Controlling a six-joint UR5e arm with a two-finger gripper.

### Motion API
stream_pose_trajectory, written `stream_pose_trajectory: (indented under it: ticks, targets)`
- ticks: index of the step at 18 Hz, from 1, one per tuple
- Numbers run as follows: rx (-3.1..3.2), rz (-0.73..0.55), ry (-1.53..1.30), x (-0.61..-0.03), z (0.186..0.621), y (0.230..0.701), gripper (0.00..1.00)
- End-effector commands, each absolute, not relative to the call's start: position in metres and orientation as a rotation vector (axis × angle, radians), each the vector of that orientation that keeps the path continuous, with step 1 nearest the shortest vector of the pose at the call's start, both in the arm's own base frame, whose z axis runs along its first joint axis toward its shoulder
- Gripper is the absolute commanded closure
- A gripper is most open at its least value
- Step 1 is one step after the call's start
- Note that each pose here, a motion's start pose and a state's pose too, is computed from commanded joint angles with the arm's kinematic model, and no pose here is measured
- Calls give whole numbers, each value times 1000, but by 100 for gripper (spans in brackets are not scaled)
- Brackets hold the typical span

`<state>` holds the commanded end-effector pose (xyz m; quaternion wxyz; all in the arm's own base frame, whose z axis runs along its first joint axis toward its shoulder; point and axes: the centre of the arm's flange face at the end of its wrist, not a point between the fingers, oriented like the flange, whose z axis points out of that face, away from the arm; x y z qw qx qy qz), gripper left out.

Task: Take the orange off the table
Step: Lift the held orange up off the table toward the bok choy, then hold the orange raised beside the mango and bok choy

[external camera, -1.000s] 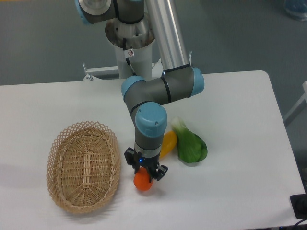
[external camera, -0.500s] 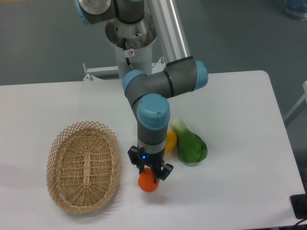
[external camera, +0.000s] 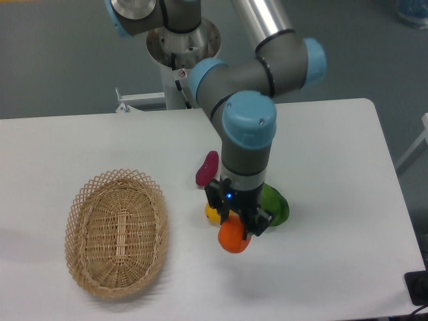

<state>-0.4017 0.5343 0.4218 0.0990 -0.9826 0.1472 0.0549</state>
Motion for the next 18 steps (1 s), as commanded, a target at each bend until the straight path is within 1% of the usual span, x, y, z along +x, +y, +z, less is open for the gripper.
stream_pose_trajectory:
  ticks: [4,6,8,18]
  targets:
    - [-2889,195,439,-409,439,522,44]
    - [-2899,180,456,-409,442,517,44]
    - [-2886,201,472,-411,456,509,44]
    - [-2873,188,449,-418,457,502,44]
